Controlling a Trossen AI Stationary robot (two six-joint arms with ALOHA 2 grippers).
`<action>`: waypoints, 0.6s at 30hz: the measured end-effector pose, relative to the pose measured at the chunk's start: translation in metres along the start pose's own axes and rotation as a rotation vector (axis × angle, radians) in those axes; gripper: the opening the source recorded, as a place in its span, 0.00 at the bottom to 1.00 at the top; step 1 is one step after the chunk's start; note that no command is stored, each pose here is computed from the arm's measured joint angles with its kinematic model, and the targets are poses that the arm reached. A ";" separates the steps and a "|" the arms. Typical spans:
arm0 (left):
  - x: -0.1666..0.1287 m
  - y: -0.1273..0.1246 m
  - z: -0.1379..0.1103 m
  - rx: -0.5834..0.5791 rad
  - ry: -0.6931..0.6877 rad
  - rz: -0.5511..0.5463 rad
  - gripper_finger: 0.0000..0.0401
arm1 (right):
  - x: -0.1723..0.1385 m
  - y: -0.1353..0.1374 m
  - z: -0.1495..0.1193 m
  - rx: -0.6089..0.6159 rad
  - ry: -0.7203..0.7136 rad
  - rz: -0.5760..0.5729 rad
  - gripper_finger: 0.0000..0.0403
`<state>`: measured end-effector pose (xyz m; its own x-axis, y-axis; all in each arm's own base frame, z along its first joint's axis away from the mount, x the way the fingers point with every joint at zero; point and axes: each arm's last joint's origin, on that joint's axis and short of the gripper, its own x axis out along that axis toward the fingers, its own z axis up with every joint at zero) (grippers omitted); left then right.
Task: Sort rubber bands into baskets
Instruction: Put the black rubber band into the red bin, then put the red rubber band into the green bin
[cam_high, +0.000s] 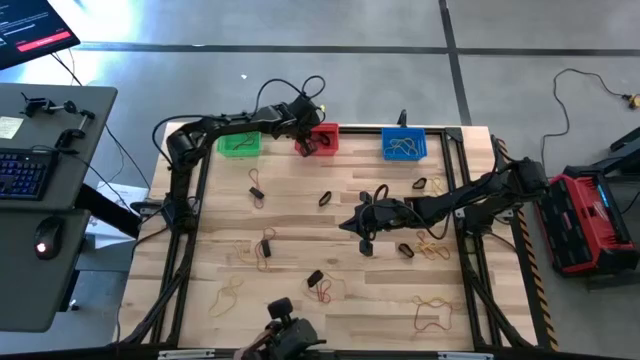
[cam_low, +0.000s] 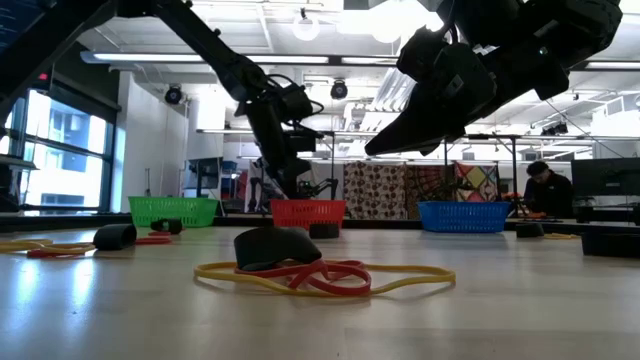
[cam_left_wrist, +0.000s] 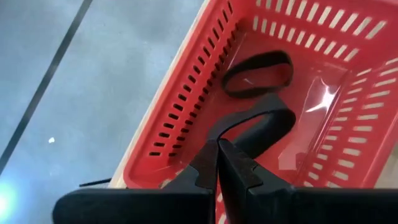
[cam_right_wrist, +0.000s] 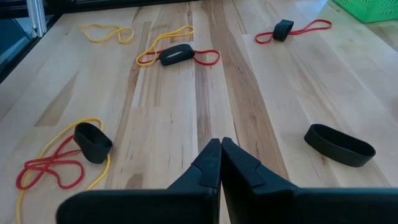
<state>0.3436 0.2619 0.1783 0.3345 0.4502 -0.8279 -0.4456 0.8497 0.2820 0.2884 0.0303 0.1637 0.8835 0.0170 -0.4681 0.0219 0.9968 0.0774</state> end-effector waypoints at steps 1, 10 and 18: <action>0.001 0.000 0.000 0.000 -0.001 0.000 0.00 | 0.000 0.000 0.000 0.000 0.000 0.000 0.00; 0.001 -0.002 0.001 0.013 -0.007 -0.004 0.03 | 0.000 0.000 0.000 0.002 0.002 -0.001 0.00; -0.001 -0.011 0.002 0.057 0.007 -0.020 0.10 | 0.000 0.000 0.000 0.023 0.002 -0.003 0.00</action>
<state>0.3496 0.2523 0.1765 0.3367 0.4312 -0.8371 -0.3906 0.8728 0.2925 0.2883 0.0303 0.1635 0.8825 0.0145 -0.4701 0.0349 0.9947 0.0963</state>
